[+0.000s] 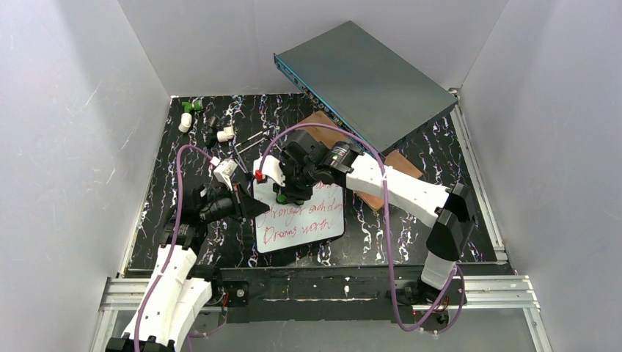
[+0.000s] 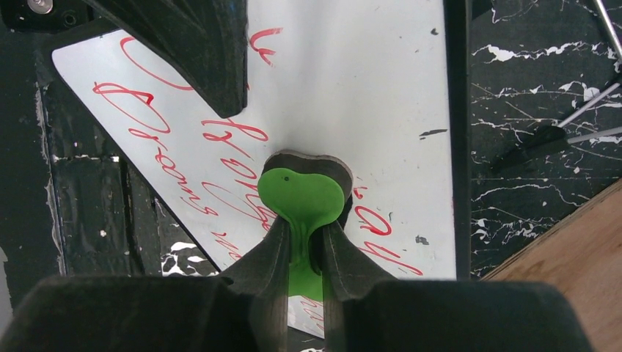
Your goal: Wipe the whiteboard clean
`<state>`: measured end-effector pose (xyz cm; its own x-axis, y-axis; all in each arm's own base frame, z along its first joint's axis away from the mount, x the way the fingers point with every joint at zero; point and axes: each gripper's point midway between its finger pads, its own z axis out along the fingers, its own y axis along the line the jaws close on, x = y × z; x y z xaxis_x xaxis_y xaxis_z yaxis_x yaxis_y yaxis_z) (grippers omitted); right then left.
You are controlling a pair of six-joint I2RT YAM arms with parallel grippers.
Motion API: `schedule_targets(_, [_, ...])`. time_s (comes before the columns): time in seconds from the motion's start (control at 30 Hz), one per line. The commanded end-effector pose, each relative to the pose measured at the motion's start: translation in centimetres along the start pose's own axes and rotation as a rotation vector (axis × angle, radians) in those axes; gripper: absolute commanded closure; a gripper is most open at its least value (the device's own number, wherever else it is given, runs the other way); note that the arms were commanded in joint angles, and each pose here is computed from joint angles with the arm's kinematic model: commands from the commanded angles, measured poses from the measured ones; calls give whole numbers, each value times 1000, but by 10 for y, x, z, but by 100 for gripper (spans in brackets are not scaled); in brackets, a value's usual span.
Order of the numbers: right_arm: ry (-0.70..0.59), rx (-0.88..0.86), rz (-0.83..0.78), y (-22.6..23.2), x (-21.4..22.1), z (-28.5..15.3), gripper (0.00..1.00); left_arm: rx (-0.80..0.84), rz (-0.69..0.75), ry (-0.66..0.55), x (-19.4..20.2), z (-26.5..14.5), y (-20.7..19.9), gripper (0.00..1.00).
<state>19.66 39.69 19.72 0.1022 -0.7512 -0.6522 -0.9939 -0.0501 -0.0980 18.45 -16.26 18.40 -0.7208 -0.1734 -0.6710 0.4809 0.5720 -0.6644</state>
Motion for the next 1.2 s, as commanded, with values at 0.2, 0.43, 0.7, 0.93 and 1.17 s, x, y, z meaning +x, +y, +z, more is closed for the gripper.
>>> schedule_targets(0.2, [0, -6, -75, 17, -7, 1, 99, 11, 103, 1, -6, -2, -4, 100])
schedule_targets(0.43, [-7, 333, 12, -48, -23, -17, 99, 7, 99, 3, -6, -1, -4, 100])
schedule_targets(0.7, [50, 374, -9, -57, 1, -11, 99, 4, 102, 3, -6, -2, -4, 100])
schedule_targets(0.93, [67, 115, -99, -5, 13, -1, 99, 3, 105, 2, -6, -2, -4, 100])
schedule_targets(1.17, [88, 73, -142, 6, 18, 3, 99, 0, 106, 1, -6, -3, -4, 100])
